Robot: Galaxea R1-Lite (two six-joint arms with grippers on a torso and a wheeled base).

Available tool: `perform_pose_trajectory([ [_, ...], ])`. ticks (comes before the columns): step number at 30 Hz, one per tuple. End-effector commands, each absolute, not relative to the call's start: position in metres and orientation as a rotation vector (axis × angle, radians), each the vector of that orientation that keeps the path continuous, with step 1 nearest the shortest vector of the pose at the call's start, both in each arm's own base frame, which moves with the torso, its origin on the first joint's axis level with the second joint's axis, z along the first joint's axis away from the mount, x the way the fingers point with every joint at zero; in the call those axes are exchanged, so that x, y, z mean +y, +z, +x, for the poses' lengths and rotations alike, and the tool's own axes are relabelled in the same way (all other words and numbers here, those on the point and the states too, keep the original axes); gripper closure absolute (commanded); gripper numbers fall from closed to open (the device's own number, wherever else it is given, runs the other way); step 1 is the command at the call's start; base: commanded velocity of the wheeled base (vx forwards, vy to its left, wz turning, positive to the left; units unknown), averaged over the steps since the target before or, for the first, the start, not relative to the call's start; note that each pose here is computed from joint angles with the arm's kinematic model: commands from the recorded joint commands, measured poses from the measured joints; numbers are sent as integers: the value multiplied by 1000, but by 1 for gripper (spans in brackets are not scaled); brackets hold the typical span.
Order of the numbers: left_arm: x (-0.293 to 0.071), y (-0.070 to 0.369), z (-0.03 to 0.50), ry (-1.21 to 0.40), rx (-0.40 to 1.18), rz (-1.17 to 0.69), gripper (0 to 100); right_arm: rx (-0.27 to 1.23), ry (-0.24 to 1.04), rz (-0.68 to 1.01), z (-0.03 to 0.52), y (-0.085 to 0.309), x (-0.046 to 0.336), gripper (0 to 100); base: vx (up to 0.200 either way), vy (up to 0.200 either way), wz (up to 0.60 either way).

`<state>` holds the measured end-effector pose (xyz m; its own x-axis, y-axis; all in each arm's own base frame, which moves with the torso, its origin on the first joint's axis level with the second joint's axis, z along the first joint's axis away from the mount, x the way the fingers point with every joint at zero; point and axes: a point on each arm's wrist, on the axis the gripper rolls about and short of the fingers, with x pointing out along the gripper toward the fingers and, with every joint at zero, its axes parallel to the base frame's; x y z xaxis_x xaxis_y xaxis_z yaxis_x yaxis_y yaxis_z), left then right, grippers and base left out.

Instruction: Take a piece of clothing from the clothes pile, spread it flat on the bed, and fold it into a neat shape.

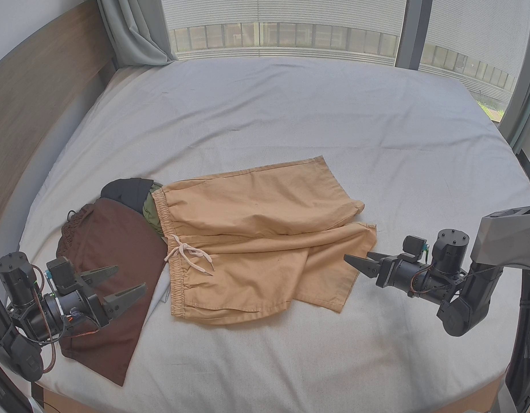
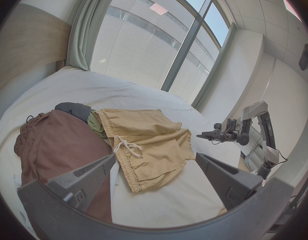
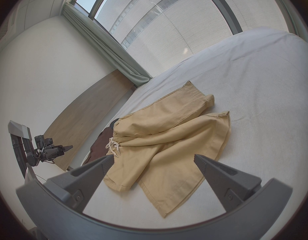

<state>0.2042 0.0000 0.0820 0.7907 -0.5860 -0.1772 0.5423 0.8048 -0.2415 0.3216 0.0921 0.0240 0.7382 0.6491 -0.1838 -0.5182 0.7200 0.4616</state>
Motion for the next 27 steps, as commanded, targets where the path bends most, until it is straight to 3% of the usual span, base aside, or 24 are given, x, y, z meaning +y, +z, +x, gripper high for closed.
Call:
perform_pose_trajectory([
  [1,1,82,203,-610,247,-175,0,358,661,401,321,21,93,0,0,0,0],
  [16,-3,73,208,-630,292,-199,0,471,692,414,299,7,95,0,0,0,0],
  [27,-2,66,212,-627,322,-210,0,606,695,416,296,-35,108,0,0,0,0],
])
